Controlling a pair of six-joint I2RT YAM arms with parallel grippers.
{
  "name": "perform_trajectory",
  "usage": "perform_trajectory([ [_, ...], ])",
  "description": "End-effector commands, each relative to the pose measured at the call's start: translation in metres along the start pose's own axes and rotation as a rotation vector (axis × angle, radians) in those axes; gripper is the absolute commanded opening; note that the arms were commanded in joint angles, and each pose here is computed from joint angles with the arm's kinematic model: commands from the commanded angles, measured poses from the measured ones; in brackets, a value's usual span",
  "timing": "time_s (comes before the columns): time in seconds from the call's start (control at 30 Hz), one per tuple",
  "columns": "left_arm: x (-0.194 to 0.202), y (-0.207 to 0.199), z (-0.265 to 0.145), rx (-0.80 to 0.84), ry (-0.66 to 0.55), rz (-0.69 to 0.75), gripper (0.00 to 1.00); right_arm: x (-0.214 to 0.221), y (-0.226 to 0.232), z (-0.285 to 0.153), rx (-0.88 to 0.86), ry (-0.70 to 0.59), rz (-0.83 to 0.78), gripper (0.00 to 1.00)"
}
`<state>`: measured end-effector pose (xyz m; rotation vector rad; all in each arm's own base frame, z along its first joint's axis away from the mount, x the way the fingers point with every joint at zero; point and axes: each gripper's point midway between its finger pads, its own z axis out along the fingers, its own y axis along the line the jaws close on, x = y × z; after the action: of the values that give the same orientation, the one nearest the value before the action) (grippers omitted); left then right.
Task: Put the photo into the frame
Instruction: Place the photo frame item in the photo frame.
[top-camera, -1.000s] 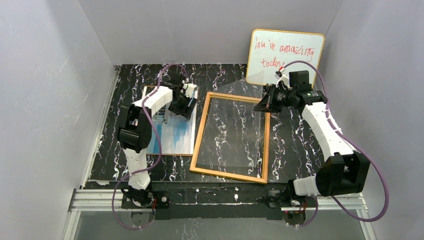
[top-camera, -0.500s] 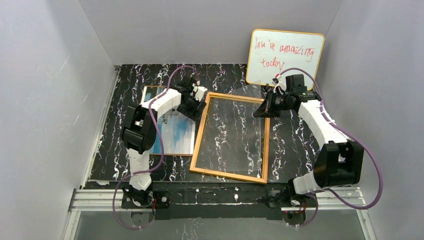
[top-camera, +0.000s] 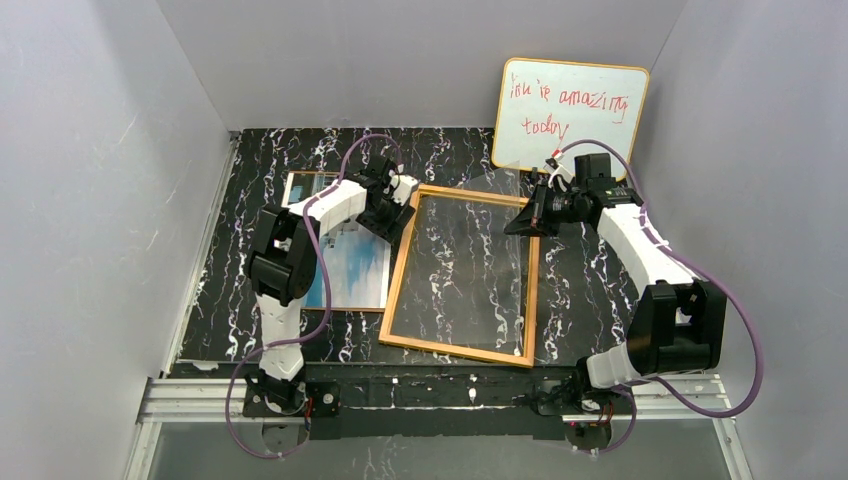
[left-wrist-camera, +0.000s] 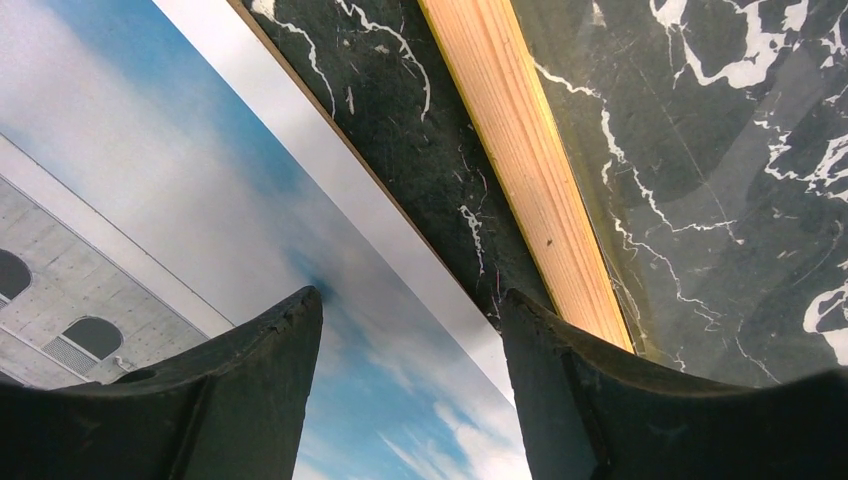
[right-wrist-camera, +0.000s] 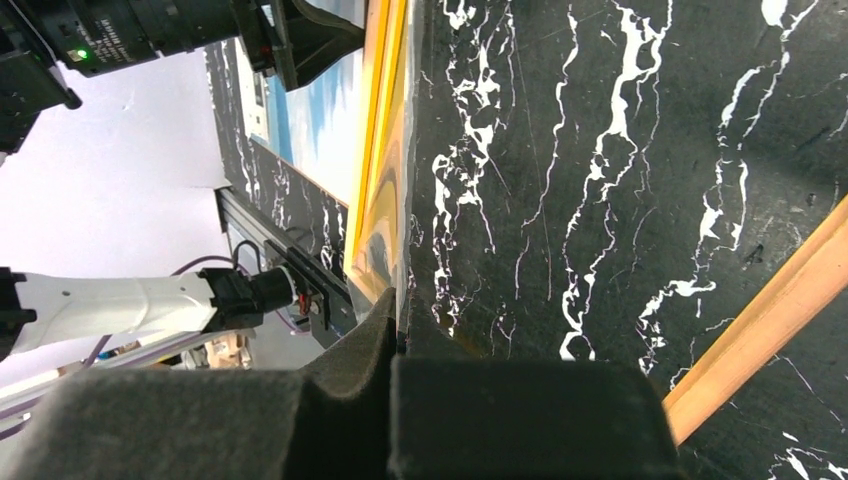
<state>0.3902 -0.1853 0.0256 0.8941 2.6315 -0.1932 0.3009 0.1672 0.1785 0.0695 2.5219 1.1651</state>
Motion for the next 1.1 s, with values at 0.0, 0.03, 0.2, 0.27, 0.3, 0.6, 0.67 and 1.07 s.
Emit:
perform_trajectory([
  [0.0,0.019,-0.007,0.007,0.018,0.055,0.014,0.63,-0.007,0.025,-0.007,-0.123,-0.034,-0.037,0.01],
  [0.03,0.02,-0.008,0.007,0.019,0.057,0.017,0.63,-0.008,0.026,-0.006,-0.133,-0.036,-0.029,0.01],
  [0.2,0.022,-0.011,0.008,0.019,0.062,0.033,0.63,-0.008,0.03,-0.005,-0.18,-0.022,0.0,0.01],
  [0.27,0.024,-0.011,0.008,0.02,0.067,0.039,0.62,-0.01,0.032,-0.006,-0.192,-0.028,-0.004,0.01],
  [0.3,0.025,-0.011,0.009,0.02,0.069,0.04,0.62,-0.01,0.033,-0.007,-0.197,-0.029,-0.008,0.01],
  [0.6,0.025,-0.013,0.008,0.027,0.068,0.041,0.62,-0.006,0.036,-0.009,-0.226,-0.047,-0.027,0.01],
  [0.67,0.026,-0.013,0.008,0.027,0.069,0.041,0.62,-0.005,0.035,-0.008,-0.232,-0.04,-0.026,0.01],
  [1.07,0.029,-0.012,0.008,0.022,0.076,0.045,0.61,-0.006,0.049,-0.019,-0.275,-0.096,-0.101,0.01],
])
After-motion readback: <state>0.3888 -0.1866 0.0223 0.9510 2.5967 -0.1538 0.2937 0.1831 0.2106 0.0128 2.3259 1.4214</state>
